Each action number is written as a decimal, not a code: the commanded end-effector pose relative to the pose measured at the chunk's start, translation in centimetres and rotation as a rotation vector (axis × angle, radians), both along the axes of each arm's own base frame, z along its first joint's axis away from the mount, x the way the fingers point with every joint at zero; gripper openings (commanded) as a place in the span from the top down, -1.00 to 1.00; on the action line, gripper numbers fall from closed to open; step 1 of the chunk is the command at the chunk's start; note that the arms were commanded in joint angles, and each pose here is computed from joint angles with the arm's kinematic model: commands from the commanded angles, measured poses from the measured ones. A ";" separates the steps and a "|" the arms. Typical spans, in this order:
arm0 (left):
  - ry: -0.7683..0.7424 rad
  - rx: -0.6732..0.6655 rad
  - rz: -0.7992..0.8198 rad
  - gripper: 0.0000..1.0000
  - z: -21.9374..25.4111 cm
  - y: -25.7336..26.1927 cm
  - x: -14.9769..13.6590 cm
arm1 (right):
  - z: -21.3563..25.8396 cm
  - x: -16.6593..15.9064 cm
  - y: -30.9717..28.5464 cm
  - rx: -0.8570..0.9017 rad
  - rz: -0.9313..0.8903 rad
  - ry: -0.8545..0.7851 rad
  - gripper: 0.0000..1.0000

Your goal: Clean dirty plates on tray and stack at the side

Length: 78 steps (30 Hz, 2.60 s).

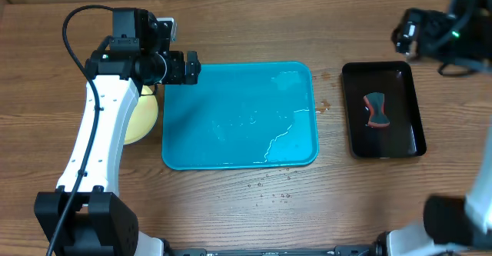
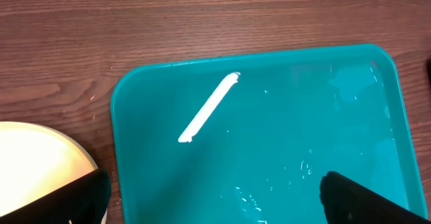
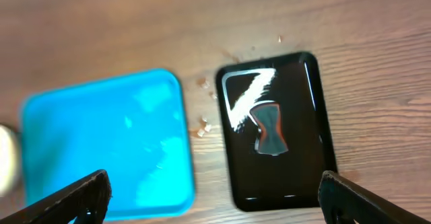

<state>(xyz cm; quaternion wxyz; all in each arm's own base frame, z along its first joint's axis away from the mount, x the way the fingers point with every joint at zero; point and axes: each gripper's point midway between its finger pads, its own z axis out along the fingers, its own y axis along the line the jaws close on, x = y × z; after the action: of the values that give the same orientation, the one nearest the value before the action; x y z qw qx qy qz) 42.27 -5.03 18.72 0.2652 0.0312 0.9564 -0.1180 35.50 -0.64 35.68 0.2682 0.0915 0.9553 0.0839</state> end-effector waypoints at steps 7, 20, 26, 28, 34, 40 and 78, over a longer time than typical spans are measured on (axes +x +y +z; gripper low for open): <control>0.000 0.004 -0.003 -0.99 -0.1 0.0 0.2 | 6.9 -5.7 1.0 0.062 -0.073 -0.210 -1.00; 0.000 0.004 -0.003 -1.00 -0.1 0.0 0.2 | 8.8 -6.2 0.8 0.038 -0.078 -0.302 -1.00; 0.000 0.004 -0.003 -1.00 -0.1 0.0 0.2 | 12.2 -5.7 2.2 0.016 -0.034 -0.500 -1.00; -0.001 0.004 -0.003 -0.99 -0.1 0.0 0.2 | 12.7 -5.7 2.6 0.011 -0.022 -0.563 -1.00; 0.000 0.004 -0.003 -0.99 -0.1 0.0 0.2 | 10.3 -5.8 2.7 0.010 -0.020 -0.678 -1.00; 0.000 0.004 -0.003 -0.99 -0.1 0.0 0.2 | 3.4 -7.1 3.2 0.019 -0.003 -0.756 -1.00; 0.000 0.004 -0.003 -1.00 -0.1 0.0 0.2 | -18.6 -11.1 3.9 0.045 0.020 -0.986 -1.00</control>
<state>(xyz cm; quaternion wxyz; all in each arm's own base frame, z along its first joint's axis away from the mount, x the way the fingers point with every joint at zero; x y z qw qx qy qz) 42.27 -4.97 18.70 0.2651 0.0307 0.9567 -0.1164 24.53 2.38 17.13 0.6860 0.0540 0.7150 0.1235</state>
